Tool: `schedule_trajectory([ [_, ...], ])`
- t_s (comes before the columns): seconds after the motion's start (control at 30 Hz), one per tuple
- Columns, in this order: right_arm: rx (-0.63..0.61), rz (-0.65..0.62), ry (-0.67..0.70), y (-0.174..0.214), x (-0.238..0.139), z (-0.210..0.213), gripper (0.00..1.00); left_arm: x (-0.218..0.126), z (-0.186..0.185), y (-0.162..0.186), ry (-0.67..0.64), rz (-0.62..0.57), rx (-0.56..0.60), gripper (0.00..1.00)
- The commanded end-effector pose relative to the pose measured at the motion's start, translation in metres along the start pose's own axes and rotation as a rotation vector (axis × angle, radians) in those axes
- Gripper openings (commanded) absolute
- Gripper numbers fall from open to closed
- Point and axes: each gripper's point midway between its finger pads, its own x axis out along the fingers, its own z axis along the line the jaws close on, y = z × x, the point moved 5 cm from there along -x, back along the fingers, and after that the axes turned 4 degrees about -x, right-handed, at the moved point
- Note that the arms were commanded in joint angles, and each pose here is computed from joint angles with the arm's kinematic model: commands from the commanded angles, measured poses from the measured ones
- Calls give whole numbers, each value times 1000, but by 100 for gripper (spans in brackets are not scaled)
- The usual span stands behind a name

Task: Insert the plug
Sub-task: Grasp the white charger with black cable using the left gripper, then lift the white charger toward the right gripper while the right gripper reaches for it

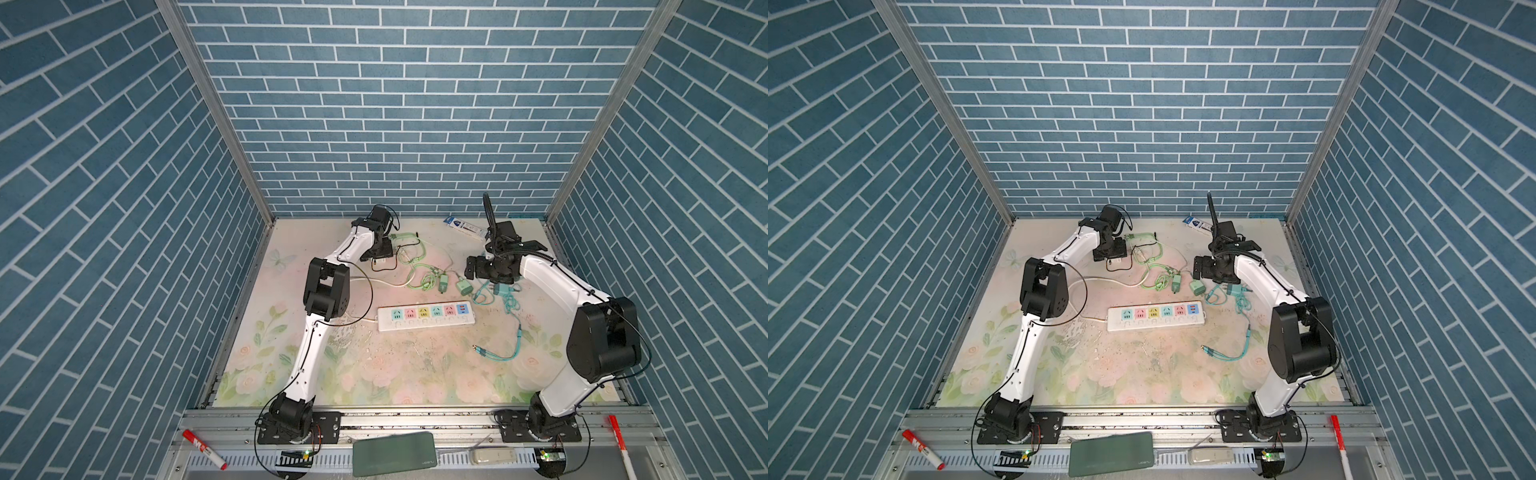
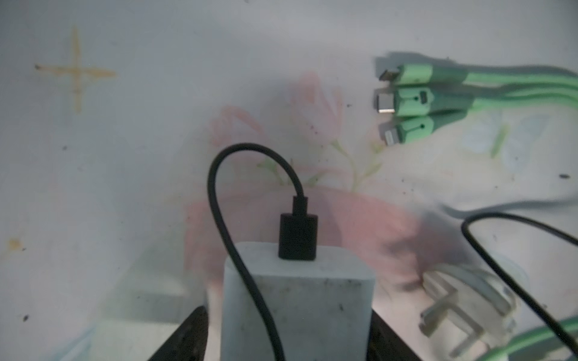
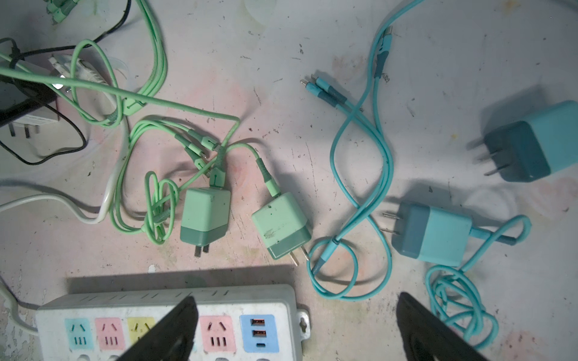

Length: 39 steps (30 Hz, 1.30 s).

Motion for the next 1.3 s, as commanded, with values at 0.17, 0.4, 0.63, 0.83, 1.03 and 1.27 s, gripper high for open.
schedule_trajectory([
  [0.17,9,-15,-15,-10,2,2,99,8,6,11,-36,54,19,54],
  [0.4,17,-17,-67,-22,4,11,99,-12,1,4,6,25,59,38],
  [0.63,0,-75,-232,-39,-15,47,99,-81,-14,-13,170,-127,133,35],
  [0.83,-57,-128,-341,-47,-44,83,99,-153,-20,-17,309,-326,195,36],
  [1.03,-64,-189,-388,-49,-78,96,99,-198,-19,-12,411,-510,230,39],
  [1.27,-81,-218,-428,-35,-100,99,99,-225,-43,0,634,-672,311,40],
])
